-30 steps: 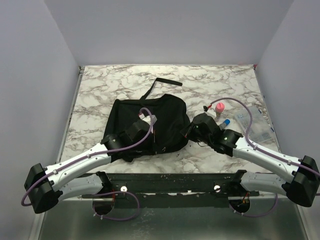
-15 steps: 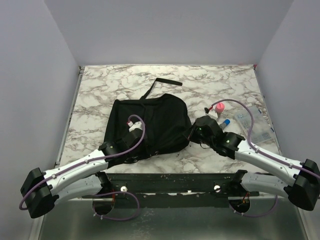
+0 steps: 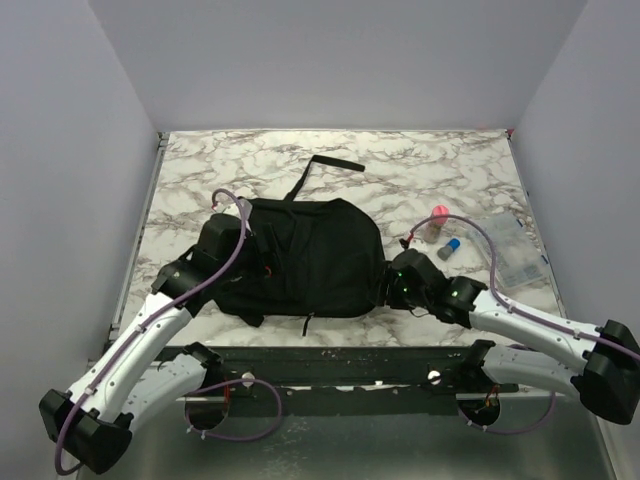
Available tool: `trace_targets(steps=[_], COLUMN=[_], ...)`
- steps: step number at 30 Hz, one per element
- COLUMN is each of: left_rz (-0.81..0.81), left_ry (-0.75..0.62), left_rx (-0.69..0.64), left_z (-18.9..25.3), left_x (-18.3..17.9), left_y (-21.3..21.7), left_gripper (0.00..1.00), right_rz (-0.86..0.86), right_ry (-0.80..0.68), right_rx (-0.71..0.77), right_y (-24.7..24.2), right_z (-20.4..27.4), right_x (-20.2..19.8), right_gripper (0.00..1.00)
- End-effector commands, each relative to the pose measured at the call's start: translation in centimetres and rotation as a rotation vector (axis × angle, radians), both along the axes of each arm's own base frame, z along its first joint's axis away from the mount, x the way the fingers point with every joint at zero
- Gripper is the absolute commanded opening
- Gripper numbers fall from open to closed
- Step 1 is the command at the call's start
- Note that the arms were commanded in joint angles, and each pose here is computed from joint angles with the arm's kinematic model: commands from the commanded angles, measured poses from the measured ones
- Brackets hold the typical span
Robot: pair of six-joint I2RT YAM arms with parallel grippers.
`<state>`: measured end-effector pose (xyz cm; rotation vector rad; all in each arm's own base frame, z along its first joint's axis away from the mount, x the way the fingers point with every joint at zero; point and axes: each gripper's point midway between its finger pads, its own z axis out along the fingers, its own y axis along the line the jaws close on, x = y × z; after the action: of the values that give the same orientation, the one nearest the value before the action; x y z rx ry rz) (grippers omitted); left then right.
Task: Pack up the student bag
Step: Zip the student bag at the center of the board, then unzip the student bag at the center of the board.
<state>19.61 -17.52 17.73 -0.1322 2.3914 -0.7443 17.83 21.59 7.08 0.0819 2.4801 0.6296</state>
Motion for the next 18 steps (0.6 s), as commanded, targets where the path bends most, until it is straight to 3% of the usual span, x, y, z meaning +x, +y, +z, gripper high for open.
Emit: trace_targets(steps=[1, 3, 7, 11, 18], left_rz=[-0.021, -0.01, -0.003, 0.009, 0.045], left_ry=[-0.043, -0.038, -0.062, -0.063, -0.078], left_rx=[0.052, 0.042, 0.021, 0.043, 0.041], left_z=[1.5, 1.9, 3.1, 2.9, 3.1], left_x=[1.5, 2.2, 2.7, 2.4, 1.0], left_y=[1.9, 2.3, 2.6, 3.3, 4.3], left_gripper=[0.96, 0.96, 0.99, 0.98, 0.98], right_rz=[-0.06, -0.074, -0.107, -0.082, 0.003], right_ry=[-0.082, -0.123, -0.19, -0.234, -0.185], right_rx=[-0.209, -0.235, -0.279, -0.249, -0.105], right_y=[-3.6, -3.7, -2.7, 1.4, 12.5], right_z=[3.9, 6.3, 10.3, 12.4, 11.6], right_x=[1.4, 2.4, 4.2, 6.0, 8.4], right_gripper=[0.62, 0.78, 0.91, 0.91, 0.87])
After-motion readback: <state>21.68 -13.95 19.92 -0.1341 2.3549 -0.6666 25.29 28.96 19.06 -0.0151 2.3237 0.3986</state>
